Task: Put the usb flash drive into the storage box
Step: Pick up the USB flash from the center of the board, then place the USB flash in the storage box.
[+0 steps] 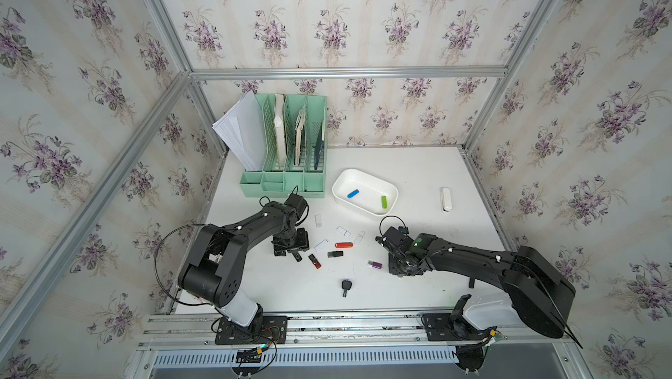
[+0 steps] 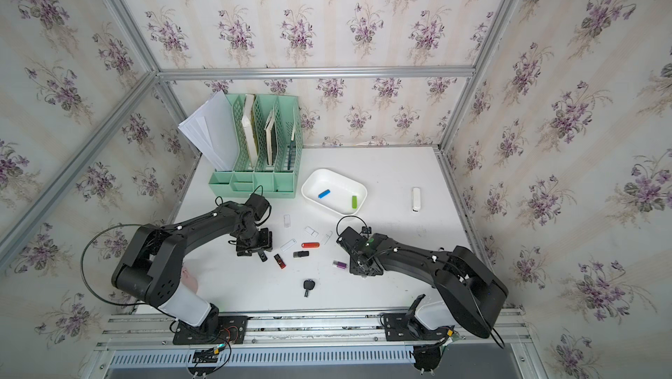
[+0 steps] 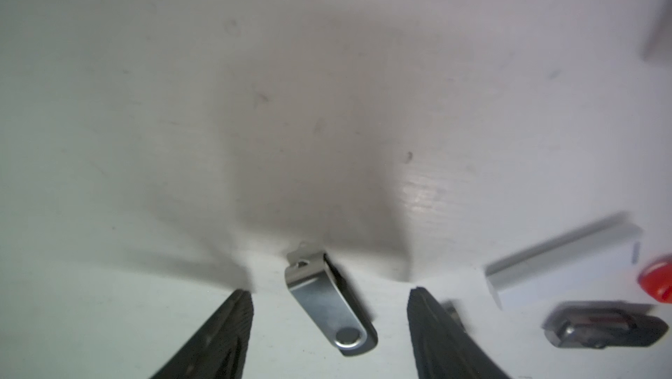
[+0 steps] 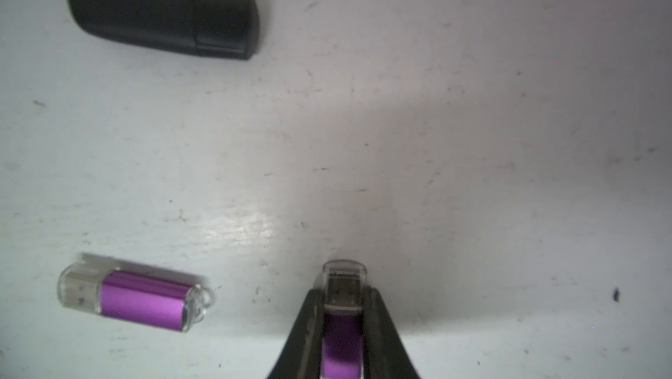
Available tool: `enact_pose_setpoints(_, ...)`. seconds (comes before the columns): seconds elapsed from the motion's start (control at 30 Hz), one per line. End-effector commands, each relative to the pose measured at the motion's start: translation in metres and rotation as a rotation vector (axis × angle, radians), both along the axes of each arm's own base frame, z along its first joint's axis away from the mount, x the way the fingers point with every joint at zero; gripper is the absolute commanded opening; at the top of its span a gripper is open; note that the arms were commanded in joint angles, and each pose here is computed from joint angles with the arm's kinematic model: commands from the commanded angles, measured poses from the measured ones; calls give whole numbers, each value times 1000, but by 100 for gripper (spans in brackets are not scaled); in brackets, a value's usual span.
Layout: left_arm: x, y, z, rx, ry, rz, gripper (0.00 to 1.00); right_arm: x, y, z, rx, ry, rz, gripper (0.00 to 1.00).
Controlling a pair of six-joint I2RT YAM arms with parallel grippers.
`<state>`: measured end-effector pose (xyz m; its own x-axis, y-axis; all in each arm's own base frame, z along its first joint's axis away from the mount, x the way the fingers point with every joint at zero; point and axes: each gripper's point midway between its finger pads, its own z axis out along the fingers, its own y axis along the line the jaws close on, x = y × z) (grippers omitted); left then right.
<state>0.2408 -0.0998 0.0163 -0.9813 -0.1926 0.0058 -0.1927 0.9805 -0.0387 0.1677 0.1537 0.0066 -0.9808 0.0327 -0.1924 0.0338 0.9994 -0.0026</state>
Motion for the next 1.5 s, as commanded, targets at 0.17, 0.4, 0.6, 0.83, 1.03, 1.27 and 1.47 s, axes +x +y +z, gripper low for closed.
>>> enact_pose_setpoints(0.17, -11, 2, -9, 51, 45, -40, 62, -8, -5, -1, -22, 39, 6, 16)
enact_pose_setpoints(0.4, -12, -3, -17, 36, 52, -48, 50, 6, 0, 26, -18, -18, 9, 15)
enact_pose_setpoints(0.6, -15, -1, -18, 45, 66, -58, 44, 30, 12, 67, -1, -96, 27, 15)
enact_pose_setpoints(0.83, -16, 4, -19, 70, 66, -64, 38, 91, 19, 121, 28, -217, 40, 14)
enact_pose_setpoints(1.03, -16, 2, -21, 65, 75, -66, 30, 162, 22, 149, 37, -292, 58, 14)
enact_pose_setpoints(1.27, -19, -1, -24, 48, 103, -68, 26, 226, 29, 128, 49, -276, 73, 13)
enact_pose_setpoints(1.47, -17, -1, -22, 59, 114, -78, 26, 259, 49, 97, 74, -241, 110, 12)
